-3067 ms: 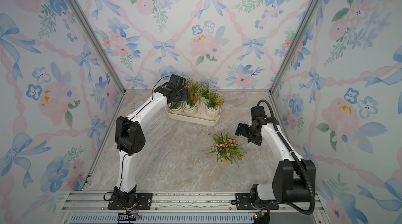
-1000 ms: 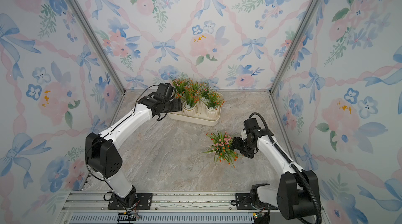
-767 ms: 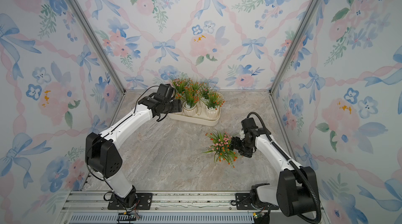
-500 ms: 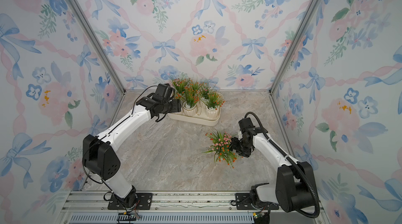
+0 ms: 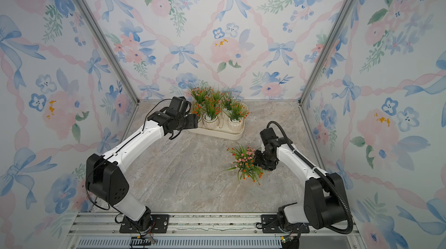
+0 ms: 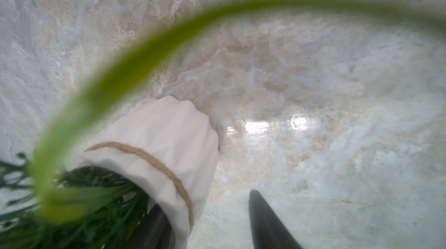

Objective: Put the potted gypsophila into the storage box
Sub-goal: Pick up the baby's breath potted plant from the center of the board.

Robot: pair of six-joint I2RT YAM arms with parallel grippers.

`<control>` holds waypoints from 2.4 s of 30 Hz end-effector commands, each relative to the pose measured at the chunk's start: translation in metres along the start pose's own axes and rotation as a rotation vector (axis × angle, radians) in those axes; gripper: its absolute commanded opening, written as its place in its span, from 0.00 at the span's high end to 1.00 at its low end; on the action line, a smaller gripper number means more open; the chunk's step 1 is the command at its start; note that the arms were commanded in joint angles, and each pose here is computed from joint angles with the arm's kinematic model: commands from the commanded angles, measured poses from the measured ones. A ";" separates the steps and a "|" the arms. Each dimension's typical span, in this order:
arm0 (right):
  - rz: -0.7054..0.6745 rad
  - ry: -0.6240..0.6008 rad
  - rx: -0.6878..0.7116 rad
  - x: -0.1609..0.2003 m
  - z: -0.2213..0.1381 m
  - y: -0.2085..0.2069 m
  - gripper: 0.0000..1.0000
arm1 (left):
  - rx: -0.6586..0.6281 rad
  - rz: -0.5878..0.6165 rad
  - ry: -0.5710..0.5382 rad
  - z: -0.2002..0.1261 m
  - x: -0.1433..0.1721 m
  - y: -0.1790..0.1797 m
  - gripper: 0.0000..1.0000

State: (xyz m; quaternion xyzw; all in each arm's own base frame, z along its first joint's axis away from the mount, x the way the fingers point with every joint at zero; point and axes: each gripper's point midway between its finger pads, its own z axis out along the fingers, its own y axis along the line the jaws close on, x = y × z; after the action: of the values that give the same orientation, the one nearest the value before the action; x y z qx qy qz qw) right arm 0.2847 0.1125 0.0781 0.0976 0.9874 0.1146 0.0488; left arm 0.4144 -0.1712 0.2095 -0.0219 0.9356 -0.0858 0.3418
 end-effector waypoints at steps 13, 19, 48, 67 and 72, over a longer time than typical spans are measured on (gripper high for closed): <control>-0.033 0.034 0.064 -0.003 0.013 0.006 0.56 | -0.008 -0.009 0.010 0.003 0.002 0.010 0.21; -0.034 0.036 0.071 -0.002 0.012 0.006 0.57 | -0.004 -0.010 0.016 0.006 0.002 0.011 0.21; -0.038 0.034 0.080 0.004 0.008 0.001 0.77 | 0.009 -0.014 0.010 0.003 -0.002 0.012 0.21; -0.051 0.015 0.081 0.001 -0.001 0.003 0.99 | 0.016 -0.021 0.010 0.002 -0.002 0.011 0.21; -0.066 0.004 0.078 -0.004 -0.010 0.008 1.00 | 0.017 -0.021 0.012 0.002 -0.001 0.011 0.21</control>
State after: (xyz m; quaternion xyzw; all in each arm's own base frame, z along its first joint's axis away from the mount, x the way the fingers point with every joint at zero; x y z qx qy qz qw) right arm 0.2877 0.1177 0.0827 0.0761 0.9922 0.0853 0.0495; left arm 0.4163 -0.1622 0.2031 -0.0297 0.9386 -0.0916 0.3312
